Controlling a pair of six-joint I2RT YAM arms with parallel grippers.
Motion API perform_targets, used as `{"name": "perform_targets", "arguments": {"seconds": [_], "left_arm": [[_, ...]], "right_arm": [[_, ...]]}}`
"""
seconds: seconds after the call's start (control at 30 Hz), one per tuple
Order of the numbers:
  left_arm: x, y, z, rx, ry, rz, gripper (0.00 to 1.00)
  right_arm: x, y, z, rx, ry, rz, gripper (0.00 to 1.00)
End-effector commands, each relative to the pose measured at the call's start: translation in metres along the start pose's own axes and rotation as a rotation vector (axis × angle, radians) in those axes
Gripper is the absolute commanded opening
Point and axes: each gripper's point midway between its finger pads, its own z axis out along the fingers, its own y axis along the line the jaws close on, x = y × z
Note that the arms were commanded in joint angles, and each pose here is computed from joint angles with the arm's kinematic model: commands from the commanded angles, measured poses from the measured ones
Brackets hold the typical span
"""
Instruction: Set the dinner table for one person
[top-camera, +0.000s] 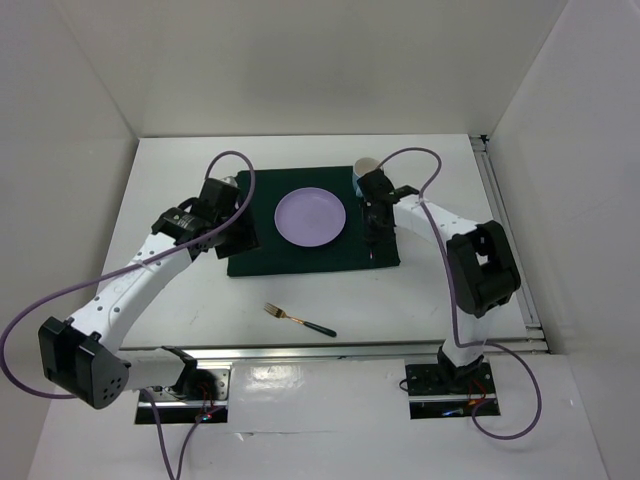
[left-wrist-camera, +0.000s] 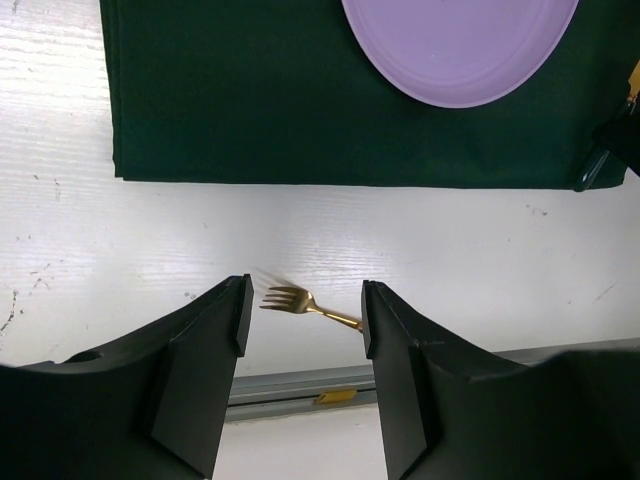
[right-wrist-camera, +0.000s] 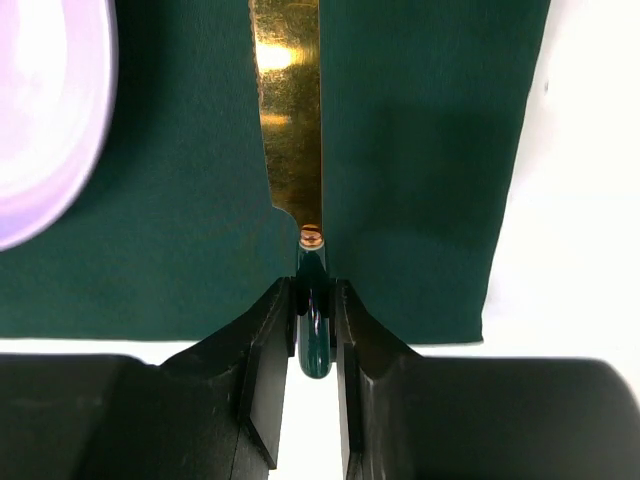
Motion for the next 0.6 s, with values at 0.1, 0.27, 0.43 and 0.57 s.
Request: {"name": "perform_targets", "arguments": {"seconds": [0.1,0.27,0.43,0.57], "left_arm": [[-0.002,-0.01,-0.003,0.04,0.001,0.011,0.67],[0.005,-0.017,-0.002,0.049,0.019,0.013,0.71],[0.011,-0.019,0.0,0.049,0.031,-0.009,0.72],[0.017,-0.025,-0.002,0.065,0.045,-0.001,0.72]], "right_arm": [[-0.034,0.003,0.013,-0.031,-0.05,0.022,0.0],[-0.032,-0.006,0.026,-0.014,-0.028,0.037,0.01],[-0.032,-0.005,0.03,-0.014,-0.028,0.037,0.16],[-0.036,-0.002,0.03,-0.03,-0.045,0.029,0.27]]}}
